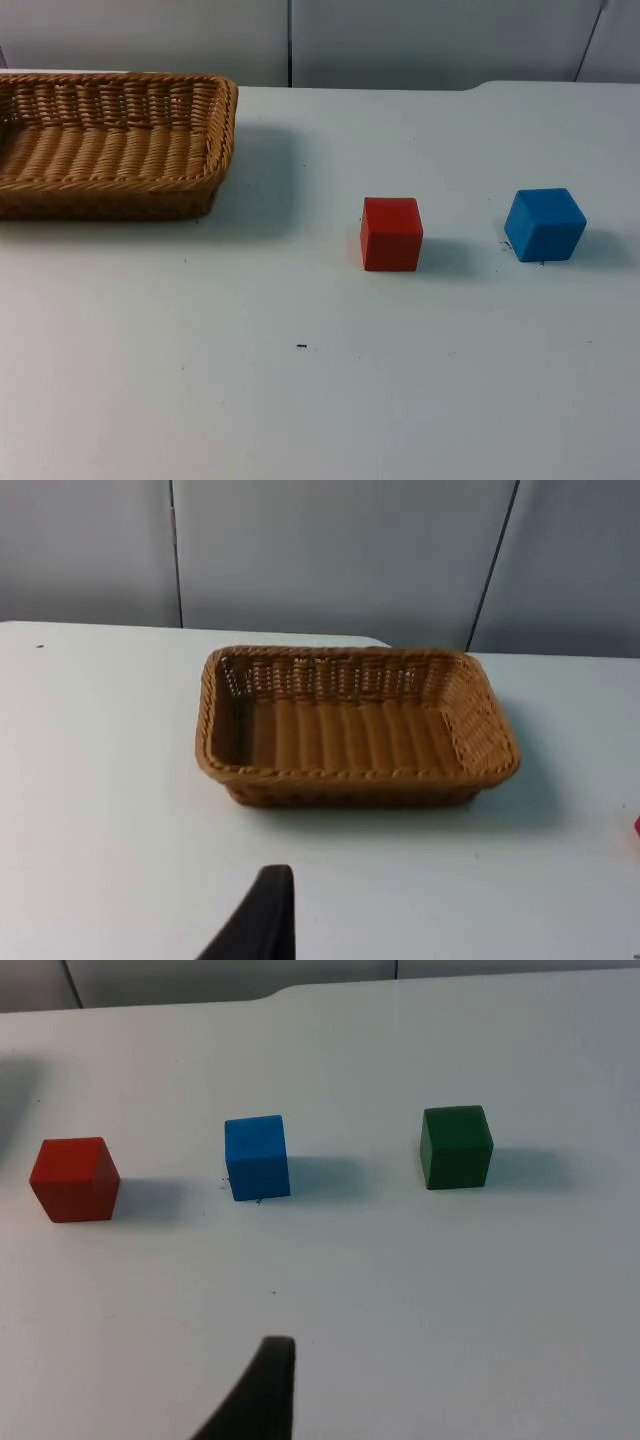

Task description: Pick up the basket with the left hand and place the blue cube into the basket with the right hand.

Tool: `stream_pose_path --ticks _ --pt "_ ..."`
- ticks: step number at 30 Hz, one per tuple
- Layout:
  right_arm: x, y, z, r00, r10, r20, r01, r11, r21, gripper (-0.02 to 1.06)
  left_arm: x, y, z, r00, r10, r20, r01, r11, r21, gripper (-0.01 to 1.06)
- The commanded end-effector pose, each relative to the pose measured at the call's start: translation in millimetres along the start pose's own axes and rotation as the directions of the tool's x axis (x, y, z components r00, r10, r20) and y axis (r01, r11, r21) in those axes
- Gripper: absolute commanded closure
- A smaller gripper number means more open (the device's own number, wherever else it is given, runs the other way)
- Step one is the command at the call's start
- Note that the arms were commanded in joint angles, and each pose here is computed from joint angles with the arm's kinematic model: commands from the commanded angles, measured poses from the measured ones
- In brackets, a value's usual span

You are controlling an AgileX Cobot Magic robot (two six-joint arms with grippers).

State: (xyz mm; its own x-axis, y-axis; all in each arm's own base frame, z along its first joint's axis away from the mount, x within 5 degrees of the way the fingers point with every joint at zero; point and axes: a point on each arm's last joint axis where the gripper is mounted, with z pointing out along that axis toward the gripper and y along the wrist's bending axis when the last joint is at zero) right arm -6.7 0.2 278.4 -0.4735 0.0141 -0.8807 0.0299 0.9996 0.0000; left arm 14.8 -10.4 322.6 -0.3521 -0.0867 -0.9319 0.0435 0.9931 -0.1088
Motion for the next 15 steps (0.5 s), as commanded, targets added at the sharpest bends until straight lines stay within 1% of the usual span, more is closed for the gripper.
stream_pose_path --ticks 1,2,4,6,7,9,11,12,15 --pt "0 0 0 1.0 -0.002 0.011 0.002 1.0 -0.004 0.0 -13 -1 7 0.999 -0.021 0.035 0.02 1.0 0.018 0.01" --pt "0 0 0 1.0 -0.002 0.011 0.002 1.0 -0.004 0.0 -24 -1 18 0.999 -0.039 0.038 0.039 0.999 0.023 0.01" --pt "0 0 0 1.0 -0.002 0.011 0.002 1.0 -0.004 0.0 -28 -1 22 0.998 -0.047 0.044 0.046 0.999 0.026 0.01" --pt "0 0 0 1.0 -0.002 0.011 0.002 1.0 -0.004 0.0 -44 -1 43 0.996 -0.073 0.059 0.07 0.996 0.049 0.01" --pt "0 0 0 1.0 -0.002 0.011 0.002 1.0 -0.004 0.0 -44 -1 43 0.996 -0.073 0.059 0.07 0.996 0.049 0.01" --pt "0 0 0 1.0 -0.002 0.011 0.002 1.0 -0.004 0.0 -55 -2 61 0.994 -0.098 0.055 0.094 0.993 0.068 0.01" --pt "0 0 0 1.0 -0.002 0.011 0.002 1.0 -0.004 0.0 -66 -1 88 0.992 -0.125 0.017 0.124 0.989 0.08 0.01" --pt "0 0 0 1.0 -0.002 0.011 0.002 1.0 -0.004 0.0 -66 -1 88 0.992 -0.125 0.017 0.124 0.989 0.08 0.01" --pt "0 0 0 1.0 -0.002 0.011 0.002 1.0 -0.004 0.0 -76 0 118 0.988 -0.149 -0.042 0.152 0.984 0.09 0.01"
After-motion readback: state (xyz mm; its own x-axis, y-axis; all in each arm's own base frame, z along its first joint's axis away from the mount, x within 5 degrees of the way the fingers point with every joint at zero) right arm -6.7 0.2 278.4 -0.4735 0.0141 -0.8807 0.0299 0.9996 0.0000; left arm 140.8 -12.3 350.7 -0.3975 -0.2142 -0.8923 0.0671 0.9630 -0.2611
